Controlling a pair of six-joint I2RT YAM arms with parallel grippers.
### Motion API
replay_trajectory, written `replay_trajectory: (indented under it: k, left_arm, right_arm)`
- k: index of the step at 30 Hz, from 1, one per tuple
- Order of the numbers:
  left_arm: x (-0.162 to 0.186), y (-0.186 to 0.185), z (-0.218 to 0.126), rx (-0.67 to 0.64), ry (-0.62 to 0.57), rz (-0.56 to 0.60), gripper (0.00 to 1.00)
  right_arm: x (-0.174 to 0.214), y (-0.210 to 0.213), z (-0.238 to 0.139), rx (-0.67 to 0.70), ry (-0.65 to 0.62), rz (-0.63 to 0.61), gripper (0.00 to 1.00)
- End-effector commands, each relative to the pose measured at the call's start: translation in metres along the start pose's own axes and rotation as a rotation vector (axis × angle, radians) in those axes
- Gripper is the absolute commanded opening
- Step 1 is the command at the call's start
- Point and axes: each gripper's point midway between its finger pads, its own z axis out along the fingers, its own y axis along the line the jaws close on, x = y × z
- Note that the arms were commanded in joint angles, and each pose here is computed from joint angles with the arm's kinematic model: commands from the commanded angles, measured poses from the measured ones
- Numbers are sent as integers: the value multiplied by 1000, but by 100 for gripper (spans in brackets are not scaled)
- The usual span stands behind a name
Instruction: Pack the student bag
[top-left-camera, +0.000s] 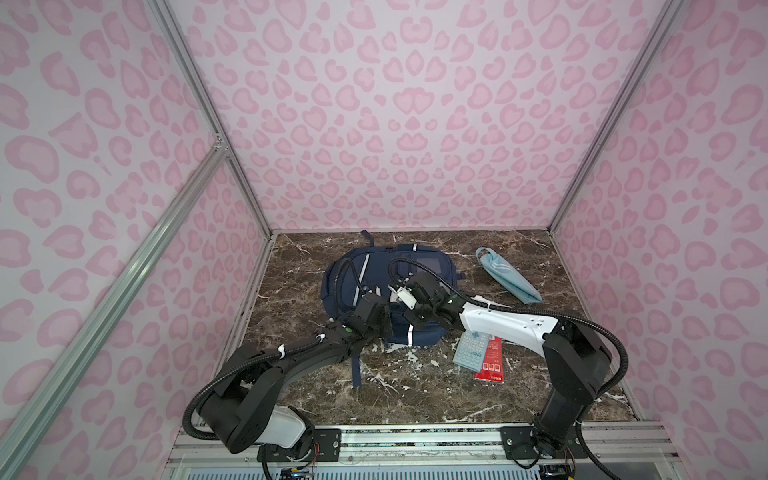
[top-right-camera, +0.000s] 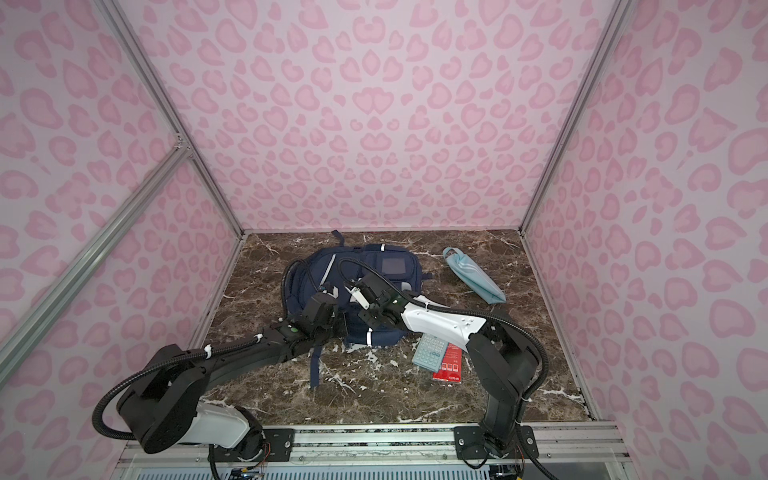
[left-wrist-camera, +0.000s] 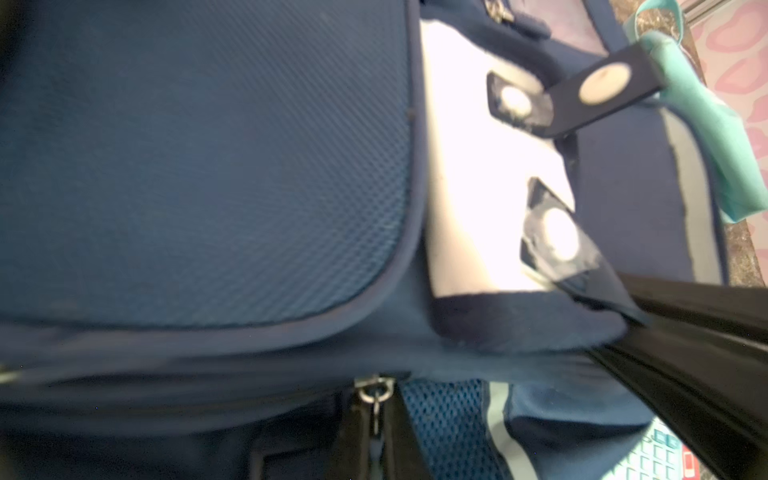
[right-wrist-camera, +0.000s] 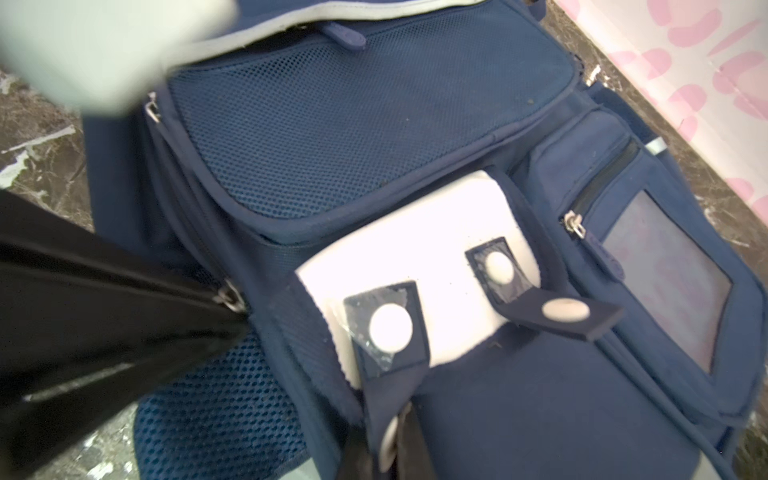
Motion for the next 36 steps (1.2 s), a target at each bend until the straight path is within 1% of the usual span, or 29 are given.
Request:
replay_trajectory:
  k: [1, 5, 8, 10, 13, 14, 15, 16, 17, 19, 21, 22, 24, 27, 31, 33, 36]
  left_arm:
    - [-14, 27, -9, -106, -54, 16, 3]
    - [-21, 53, -14, -124, -37, -24, 3]
    - [-25, 64, -25, -145, -53, -28, 3]
    - [-27, 62, -36, -132, -69, -23, 3]
    - [-29, 46, -51, -39, -80, -38, 3]
    - [-29, 39, -55, -1, -78, -47, 3]
    - [-28, 33, -59, 31, -76, -52, 3]
    - [-28, 25, -63, 73, -73, -53, 3]
    - [-28, 17, -67, 108, -64, -53, 3]
    - [-28, 5, -73, 162, -49, -49, 3]
    - [-28, -6, -77, 192, -35, -43, 3]
    - [-27, -11, -79, 209, -28, -40, 3]
    - [-26, -21, -84, 243, -16, -35, 3]
    - [-25, -26, -92, 259, -14, -33, 3]
    - [-22, -22, -99, 249, -26, -43, 3]
    - [-20, -20, -100, 251, -26, -47, 3]
    - [-15, -14, -95, 226, -17, -51, 3]
  right_arm:
    - [16, -13, -3, 39, 40, 19, 0]
    - [19, -29, -7, 57, 35, 51, 0]
    - [20, -45, -11, 84, 30, 86, 0]
    - [22, -59, -10, 115, 35, 119, 0]
    - [20, -71, -8, 131, 25, 166, 0]
    - [17, -70, -8, 118, 14, 173, 12]
    - [14, -65, -10, 90, 1, 171, 38]
    - [6, -53, -14, 42, -23, 149, 55]
    - [-1, -41, -20, 14, -56, 125, 65]
    - [-16, -13, -33, -69, -122, 76, 90]
    - [-30, 11, -46, -162, -177, 36, 90]
    - [-36, 26, -49, -218, -205, 6, 89]
    - [-44, 46, -51, -255, -236, -48, 84]
    - [-44, 73, -36, -270, -207, -136, 77]
    - [-31, 84, -13, -297, -140, -146, 65]
    - [-26, 81, -6, -275, -130, -138, 53]
    - [-25, 80, -5, -255, -133, -142, 31]
